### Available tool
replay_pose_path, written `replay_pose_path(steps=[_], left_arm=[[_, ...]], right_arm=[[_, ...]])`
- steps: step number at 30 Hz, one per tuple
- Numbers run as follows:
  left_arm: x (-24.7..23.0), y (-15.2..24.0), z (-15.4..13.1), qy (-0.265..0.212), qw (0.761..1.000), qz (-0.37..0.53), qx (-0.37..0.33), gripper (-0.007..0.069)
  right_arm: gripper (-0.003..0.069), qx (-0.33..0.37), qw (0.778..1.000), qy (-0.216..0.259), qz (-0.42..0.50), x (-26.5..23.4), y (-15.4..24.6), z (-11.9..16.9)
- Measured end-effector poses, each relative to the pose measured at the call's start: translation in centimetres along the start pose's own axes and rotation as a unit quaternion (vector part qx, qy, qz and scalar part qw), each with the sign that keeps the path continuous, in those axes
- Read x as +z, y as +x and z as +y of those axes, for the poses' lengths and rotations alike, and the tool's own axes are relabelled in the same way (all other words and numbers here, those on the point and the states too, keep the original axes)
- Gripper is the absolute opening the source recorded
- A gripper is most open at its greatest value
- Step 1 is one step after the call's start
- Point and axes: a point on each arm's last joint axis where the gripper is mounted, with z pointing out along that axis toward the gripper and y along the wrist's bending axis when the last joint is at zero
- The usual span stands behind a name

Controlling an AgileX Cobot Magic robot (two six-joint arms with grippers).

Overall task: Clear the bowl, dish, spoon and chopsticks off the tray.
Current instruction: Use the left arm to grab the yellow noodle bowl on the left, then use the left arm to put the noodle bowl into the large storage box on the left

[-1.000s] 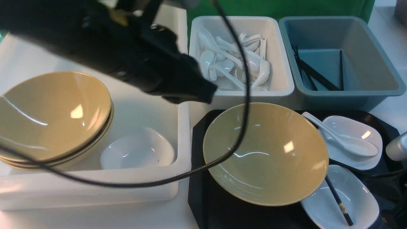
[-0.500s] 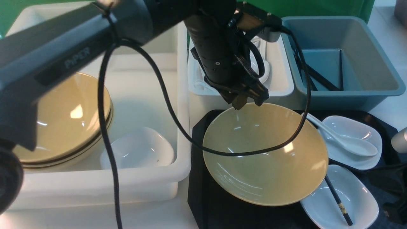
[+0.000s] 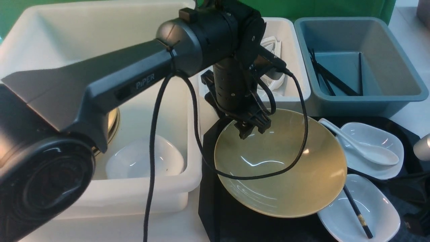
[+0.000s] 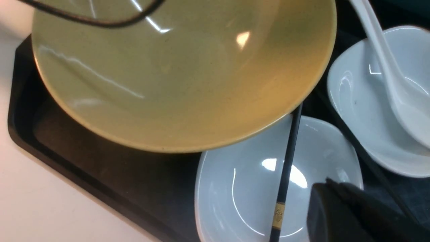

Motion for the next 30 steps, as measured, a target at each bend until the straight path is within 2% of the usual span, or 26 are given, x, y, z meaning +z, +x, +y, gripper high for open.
replay_pose_path(steps=[4, 11, 13, 17, 23, 30], left_arm=[[1.7, 0.1, -0.5, 0.025, 0.999, 0.025, -0.004, 0.0387], [3.1, -0.1, -0.7, 0.045, 0.998, 0.032, 0.002, 0.0209], [2.7, -0.2, -0.7, 0.052, 0.998, 0.026, -0.002, 0.0179], [1.5, -0.8, -0.8, 0.057, 0.998, 0.010, 0.001, 0.0132], [-1.8, -1.7, -0.9, 0.072, 0.997, -0.034, 0.011, 0.0018], [-5.5, -1.7, 0.3, 0.103, 0.991, -0.090, 0.011, 0.0002]], right_arm=[[0.0034, 0.000, 1.000, 0.000, -0.001, 0.0, 0.0, 0.0], [0.0034, 0.002, 1.000, 0.000, -0.004, 0.0, -0.1, 0.0], [0.0035, 0.002, 1.000, 0.001, -0.004, 0.0, -0.1, 0.0], [0.0039, 0.002, 1.000, 0.001, -0.006, 0.0, -0.1, 0.0], [0.0039, 0.002, 1.000, 0.001, -0.007, 0.0, -0.1, 0.0], [0.0042, 0.003, 1.000, 0.002, -0.011, 0.0, -0.2, 0.0]])
